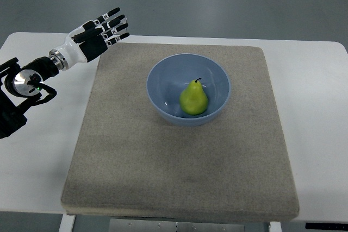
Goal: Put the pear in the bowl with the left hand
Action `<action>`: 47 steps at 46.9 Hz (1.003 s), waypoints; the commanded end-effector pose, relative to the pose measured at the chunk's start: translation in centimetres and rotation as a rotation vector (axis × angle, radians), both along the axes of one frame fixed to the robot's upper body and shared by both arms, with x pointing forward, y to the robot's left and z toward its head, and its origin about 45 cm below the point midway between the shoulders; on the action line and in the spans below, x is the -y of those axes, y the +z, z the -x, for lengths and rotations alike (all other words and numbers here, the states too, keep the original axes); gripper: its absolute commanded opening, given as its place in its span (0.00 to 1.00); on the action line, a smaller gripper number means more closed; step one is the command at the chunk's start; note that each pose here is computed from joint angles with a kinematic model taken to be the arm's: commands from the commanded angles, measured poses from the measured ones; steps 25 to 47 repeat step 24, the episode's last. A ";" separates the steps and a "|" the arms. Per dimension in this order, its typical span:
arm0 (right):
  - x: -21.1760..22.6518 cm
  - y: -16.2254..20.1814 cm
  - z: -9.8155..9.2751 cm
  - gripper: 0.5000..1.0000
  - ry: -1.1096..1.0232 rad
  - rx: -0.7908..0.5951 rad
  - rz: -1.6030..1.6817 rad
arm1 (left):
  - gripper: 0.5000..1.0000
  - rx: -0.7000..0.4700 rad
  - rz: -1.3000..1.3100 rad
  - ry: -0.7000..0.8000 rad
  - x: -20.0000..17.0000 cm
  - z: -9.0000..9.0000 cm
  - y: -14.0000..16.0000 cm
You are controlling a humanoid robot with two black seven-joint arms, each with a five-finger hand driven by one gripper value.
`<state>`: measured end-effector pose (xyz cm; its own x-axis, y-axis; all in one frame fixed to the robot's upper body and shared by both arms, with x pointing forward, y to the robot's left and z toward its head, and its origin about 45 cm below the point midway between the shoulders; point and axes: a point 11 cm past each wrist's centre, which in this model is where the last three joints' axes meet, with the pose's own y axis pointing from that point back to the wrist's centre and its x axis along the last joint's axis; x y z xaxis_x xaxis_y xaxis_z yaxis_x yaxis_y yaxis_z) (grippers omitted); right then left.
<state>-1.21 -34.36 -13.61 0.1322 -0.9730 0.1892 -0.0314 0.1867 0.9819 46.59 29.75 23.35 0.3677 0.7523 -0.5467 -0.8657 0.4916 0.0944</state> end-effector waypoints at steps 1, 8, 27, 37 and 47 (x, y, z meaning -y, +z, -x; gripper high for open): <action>0.0 0.0 0.0 0.85 0.010 -0.002 0.000 | 0.99 -0.001 -0.001 0.001 -0.1 0.0 0.0; 0.0 0.0 0.0 0.85 0.011 -0.002 0.000 | 0.99 -0.001 -0.001 -0.001 0.0 0.0 0.0; 0.0 0.0 0.6 0.85 0.003 -0.008 0.007 | 0.99 0.000 -0.008 0.002 -0.3 0.0 0.0; 0.0 0.0 0.6 0.85 0.003 -0.008 0.007 | 0.99 0.000 -0.008 0.002 -0.3 0.0 0.0; 0.0 0.0 0.6 0.85 0.003 -0.008 0.007 | 0.99 0.000 -0.008 0.002 -0.3 0.0 0.0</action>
